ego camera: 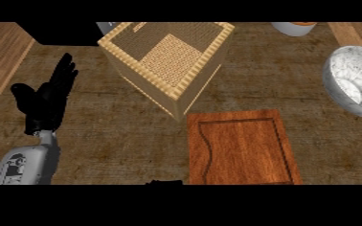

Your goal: Pick the tomato from the cutting board and place it in the basket

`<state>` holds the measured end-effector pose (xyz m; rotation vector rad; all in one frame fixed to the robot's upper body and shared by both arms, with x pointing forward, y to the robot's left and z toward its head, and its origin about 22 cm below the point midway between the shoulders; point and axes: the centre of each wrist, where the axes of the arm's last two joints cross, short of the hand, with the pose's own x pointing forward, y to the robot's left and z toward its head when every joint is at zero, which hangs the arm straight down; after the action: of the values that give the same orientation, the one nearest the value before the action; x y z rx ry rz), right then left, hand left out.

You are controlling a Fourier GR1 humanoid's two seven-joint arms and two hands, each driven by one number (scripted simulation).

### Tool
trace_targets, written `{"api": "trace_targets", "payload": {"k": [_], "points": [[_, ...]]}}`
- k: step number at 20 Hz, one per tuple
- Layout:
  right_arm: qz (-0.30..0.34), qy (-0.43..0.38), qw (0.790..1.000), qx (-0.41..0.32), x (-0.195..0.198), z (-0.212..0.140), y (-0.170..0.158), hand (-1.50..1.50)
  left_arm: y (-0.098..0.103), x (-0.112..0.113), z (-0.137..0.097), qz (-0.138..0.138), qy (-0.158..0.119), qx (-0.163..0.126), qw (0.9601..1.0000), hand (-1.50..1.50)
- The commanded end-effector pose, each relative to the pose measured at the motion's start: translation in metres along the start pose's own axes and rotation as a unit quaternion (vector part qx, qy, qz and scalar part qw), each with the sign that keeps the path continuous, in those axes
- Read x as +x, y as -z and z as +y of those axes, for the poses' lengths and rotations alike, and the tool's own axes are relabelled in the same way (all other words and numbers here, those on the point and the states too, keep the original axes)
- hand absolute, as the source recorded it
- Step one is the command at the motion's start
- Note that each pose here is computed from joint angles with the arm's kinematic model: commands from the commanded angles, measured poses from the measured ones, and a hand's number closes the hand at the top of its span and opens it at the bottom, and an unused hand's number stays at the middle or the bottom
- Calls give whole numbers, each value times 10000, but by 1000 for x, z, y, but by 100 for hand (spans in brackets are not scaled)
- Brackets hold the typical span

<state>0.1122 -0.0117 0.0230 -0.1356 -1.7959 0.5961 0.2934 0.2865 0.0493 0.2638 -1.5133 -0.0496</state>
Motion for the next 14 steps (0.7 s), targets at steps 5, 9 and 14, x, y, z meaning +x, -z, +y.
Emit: {"api": "trace_targets", "payload": {"k": [5,9,14], "points": [[149,498,9946,-897,29,-14,25,150,2,9,1,-60,-8,-13,10000,0],[120,223,9910,-1315,28,-24,50,150,2,6,-1,-24,-7,-25,10000,0],[185,-24,9888,-1478,38,-34,69,150,0,-1,-6,-54,-20,-52,10000,0]]}}
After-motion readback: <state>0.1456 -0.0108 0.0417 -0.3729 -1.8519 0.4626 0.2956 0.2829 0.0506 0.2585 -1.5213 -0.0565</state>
